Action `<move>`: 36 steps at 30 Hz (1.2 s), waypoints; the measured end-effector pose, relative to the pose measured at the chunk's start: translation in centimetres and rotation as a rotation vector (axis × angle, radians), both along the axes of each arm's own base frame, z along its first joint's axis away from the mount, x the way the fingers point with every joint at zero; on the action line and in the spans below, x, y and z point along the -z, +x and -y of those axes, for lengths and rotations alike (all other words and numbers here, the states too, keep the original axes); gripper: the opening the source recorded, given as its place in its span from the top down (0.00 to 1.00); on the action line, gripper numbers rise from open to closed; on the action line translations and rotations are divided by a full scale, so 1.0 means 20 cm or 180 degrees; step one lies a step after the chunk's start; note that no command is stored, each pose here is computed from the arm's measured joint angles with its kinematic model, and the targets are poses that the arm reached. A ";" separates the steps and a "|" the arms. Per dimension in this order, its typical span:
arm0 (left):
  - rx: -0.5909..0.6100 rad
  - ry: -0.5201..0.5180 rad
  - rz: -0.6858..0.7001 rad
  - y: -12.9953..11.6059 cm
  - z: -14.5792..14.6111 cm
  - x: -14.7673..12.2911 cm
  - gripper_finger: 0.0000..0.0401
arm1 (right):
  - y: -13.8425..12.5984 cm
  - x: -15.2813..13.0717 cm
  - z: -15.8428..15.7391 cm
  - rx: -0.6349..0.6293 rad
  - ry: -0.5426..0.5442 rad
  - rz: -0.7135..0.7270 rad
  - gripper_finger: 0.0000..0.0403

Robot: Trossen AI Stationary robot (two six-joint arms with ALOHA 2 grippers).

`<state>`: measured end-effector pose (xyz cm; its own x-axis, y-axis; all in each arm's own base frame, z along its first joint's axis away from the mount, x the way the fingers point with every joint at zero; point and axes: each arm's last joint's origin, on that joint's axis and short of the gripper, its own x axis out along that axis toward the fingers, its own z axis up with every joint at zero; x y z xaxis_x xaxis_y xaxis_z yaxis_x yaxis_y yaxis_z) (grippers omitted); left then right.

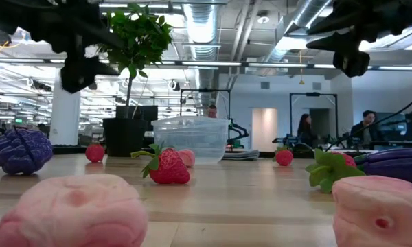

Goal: Pick and placing Produce into tupperware
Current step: Put the red strawberry into the transparent bin

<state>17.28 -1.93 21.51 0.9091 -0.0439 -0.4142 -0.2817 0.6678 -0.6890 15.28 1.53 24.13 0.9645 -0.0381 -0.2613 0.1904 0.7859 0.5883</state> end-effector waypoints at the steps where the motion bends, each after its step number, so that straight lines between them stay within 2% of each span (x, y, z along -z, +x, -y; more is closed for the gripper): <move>1: -0.0108 -0.0150 -0.0093 -0.01 0.00 0.01 0.48 | 0.00 0.00 0.00 -0.0036 0.0006 -0.0008 0.67; 5: -0.0665 -0.0643 -0.0476 -0.04 -0.01 0.07 0.48 | 0.00 0.00 -0.01 -0.0152 -0.0066 -0.0014 0.67; 8: -0.0978 -0.0782 -0.0528 -0.05 0.00 0.08 0.48 | 0.00 0.00 -0.01 -0.0189 -0.0123 -0.0015 0.66; 12: -0.1187 -0.0873 -0.0685 -0.06 0.00 0.09 0.48 | 0.00 0.00 -0.01 -0.0202 -0.0198 -0.0017 0.64; 18: -0.1487 -0.0515 -0.1457 -0.06 0.00 0.00 0.58 | 0.00 0.00 0.00 -0.0214 -0.0272 -0.0023 0.57; 23: -0.1371 -0.0015 -0.1775 0.03 0.00 -0.11 0.65 | 0.00 0.00 0.00 -0.0195 -0.0310 -0.0027 0.51; 26: -0.1300 0.0131 -0.1821 0.09 -0.01 -0.12 0.67 | 0.00 0.00 0.00 -0.0194 -0.0311 -0.0026 0.48; 31: -0.1264 0.0035 -0.1656 0.20 -0.01 -0.09 0.67 | 0.00 0.00 0.00 -0.0203 -0.0340 -0.0026 0.46; 34: -0.1383 0.0296 -0.1545 0.25 -0.02 -0.08 0.67 | 0.00 0.00 0.00 -0.0207 -0.0354 -0.0023 0.46; 36: -0.1312 0.0251 -0.1467 0.27 -0.02 -0.08 0.67 | 0.00 0.00 0.00 -0.0209 -0.0354 -0.0022 0.46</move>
